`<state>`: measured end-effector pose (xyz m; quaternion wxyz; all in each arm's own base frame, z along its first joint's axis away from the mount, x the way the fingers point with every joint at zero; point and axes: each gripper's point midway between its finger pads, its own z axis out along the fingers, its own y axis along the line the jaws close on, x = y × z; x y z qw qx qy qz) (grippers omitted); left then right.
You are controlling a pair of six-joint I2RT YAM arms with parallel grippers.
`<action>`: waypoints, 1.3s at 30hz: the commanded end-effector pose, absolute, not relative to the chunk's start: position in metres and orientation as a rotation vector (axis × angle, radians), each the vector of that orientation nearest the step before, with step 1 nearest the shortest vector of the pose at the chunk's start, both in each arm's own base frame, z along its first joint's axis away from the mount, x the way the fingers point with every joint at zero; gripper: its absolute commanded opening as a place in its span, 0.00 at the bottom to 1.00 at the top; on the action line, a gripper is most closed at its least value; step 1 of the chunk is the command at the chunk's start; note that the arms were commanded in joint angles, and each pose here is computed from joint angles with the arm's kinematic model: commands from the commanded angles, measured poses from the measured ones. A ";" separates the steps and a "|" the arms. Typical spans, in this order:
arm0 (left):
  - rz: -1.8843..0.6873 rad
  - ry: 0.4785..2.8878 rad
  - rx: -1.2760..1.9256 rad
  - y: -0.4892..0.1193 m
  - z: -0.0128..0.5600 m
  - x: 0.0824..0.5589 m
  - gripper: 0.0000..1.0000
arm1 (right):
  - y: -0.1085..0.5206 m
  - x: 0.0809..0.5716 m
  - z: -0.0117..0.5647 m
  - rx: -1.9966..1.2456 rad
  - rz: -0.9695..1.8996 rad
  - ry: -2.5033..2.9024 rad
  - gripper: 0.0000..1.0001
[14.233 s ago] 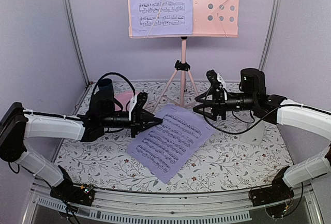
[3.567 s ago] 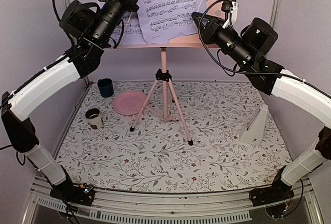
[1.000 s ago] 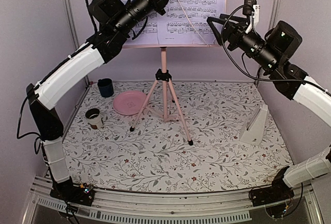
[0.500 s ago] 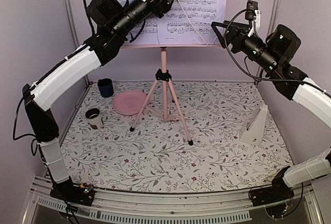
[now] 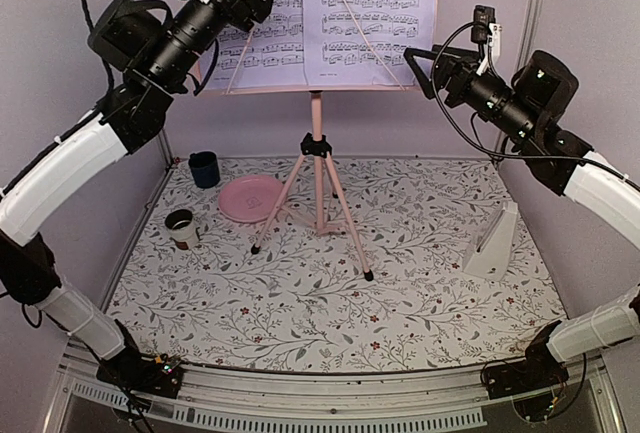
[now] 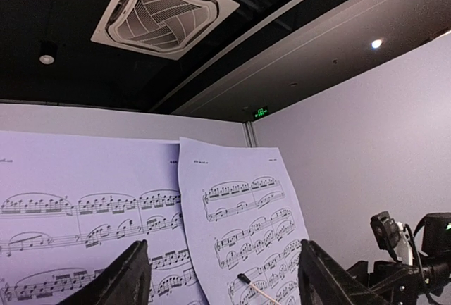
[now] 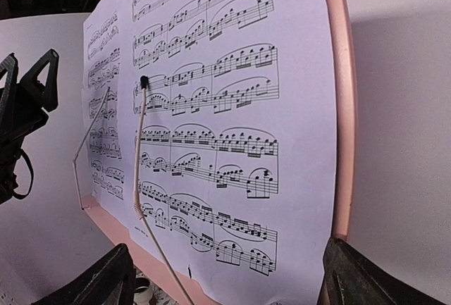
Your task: Set up the instrument practice props
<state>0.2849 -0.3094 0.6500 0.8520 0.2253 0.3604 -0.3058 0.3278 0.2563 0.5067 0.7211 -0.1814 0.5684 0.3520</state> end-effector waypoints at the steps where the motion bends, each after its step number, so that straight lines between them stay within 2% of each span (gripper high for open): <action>1: -0.587 0.795 0.443 -0.291 0.632 0.278 0.75 | 0.254 0.328 0.497 -0.405 0.770 1.281 0.95; 11: -0.528 0.991 0.362 -0.263 0.579 0.278 0.83 | 0.244 0.330 0.457 -0.410 0.730 1.390 0.99; 25: -0.548 1.401 0.360 -0.250 0.411 0.286 0.88 | 0.219 0.335 0.371 -0.348 0.664 1.682 1.00; 29: -0.599 1.484 0.363 -0.260 0.370 0.290 0.88 | 0.184 0.334 0.350 -0.156 0.555 1.798 1.00; 32: -0.678 1.511 0.394 -0.276 0.347 0.289 0.88 | 0.142 0.340 0.331 0.046 0.344 1.897 0.99; 39: -0.754 1.531 0.442 -0.296 0.323 0.289 0.91 | 0.092 0.330 0.307 0.292 0.130 1.936 0.99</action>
